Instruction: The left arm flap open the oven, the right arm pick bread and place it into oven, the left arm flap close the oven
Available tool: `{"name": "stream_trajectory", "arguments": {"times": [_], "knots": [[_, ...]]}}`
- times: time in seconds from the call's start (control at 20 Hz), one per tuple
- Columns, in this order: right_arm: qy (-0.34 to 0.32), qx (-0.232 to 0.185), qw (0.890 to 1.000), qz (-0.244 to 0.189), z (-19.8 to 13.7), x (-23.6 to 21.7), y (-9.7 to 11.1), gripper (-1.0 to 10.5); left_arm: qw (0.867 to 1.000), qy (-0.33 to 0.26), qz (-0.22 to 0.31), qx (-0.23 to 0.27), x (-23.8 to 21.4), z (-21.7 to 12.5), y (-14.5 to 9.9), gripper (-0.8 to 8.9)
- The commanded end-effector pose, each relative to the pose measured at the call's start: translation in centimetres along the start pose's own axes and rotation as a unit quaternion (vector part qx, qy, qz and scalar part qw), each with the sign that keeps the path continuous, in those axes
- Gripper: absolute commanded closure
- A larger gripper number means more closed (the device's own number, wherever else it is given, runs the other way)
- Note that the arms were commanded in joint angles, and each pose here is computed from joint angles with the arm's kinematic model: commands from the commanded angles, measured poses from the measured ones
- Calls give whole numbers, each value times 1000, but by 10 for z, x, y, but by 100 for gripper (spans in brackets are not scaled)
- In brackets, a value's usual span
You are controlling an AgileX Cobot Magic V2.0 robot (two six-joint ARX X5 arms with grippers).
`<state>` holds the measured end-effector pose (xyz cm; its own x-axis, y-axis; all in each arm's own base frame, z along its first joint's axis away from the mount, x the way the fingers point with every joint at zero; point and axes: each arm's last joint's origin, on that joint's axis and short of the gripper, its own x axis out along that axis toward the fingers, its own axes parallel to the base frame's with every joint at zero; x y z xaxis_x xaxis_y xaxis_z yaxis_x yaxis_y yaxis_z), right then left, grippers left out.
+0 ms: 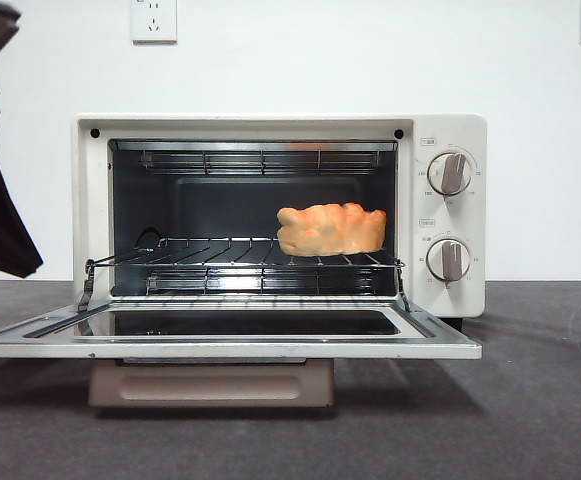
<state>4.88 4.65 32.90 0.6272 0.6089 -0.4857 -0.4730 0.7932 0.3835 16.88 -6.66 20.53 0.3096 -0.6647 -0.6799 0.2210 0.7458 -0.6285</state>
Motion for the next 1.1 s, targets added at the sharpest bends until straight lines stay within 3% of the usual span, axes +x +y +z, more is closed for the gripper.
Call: {"name": "stream_trajectory", "arguments": {"times": [0.05,0.45,0.75,1.1], "knots": [[-6,-8,1000,-5,1,-6,0,519,998,-25,-6,-52,2,2,11,800],[8,-9,1000,-12,-3,-7,-1,526,992,-66,12,-109,3,-3,39,799],[8,-11,1000,-12,-3,-7,-1,627,984,-92,49,-141,-1,-3,50,799],[4,-11,1000,-15,-2,-7,-1,627,978,-52,96,-177,4,-11,60,799]]}}
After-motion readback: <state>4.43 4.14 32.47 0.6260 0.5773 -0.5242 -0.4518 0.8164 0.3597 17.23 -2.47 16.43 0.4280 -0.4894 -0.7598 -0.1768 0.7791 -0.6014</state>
